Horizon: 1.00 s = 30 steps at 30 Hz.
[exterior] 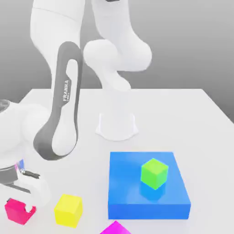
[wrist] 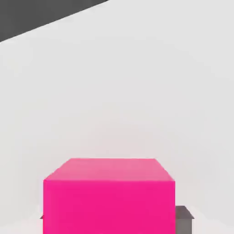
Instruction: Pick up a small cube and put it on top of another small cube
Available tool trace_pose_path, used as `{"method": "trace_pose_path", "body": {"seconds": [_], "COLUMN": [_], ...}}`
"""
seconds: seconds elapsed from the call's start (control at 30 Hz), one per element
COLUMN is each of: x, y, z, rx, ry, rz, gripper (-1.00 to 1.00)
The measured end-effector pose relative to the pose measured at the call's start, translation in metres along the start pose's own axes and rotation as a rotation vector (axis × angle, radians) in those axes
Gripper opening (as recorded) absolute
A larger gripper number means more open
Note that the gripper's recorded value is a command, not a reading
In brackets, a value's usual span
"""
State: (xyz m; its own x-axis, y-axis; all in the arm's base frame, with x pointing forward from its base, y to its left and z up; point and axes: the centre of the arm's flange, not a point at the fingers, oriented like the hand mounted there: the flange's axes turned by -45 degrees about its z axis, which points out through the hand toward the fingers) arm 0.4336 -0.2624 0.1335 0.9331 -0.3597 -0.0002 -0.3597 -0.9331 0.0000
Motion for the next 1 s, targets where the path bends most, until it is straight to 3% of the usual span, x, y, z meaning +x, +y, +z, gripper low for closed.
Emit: {"method": "trace_pose_path", "body": {"seconds": [0.2, 0.77, 0.9, 0.93, 1.0], "x": [0.002, 0.001, -0.002, -0.002, -0.002], "y": [-0.008, -0.263, -0.276, -0.276, -0.276], "z": [-0.057, -0.114, -0.069, -0.059, -0.059], "rx": [0.004, 0.006, 0.001, 0.001, 0.001], "ry": [-0.002, -0.005, 0.000, 0.000, 0.000], "rz": [-0.002, -0.041, -0.042, -0.042, -0.042], "gripper": [-1.00, -1.00, -1.00, 1.00, 1.00]}}
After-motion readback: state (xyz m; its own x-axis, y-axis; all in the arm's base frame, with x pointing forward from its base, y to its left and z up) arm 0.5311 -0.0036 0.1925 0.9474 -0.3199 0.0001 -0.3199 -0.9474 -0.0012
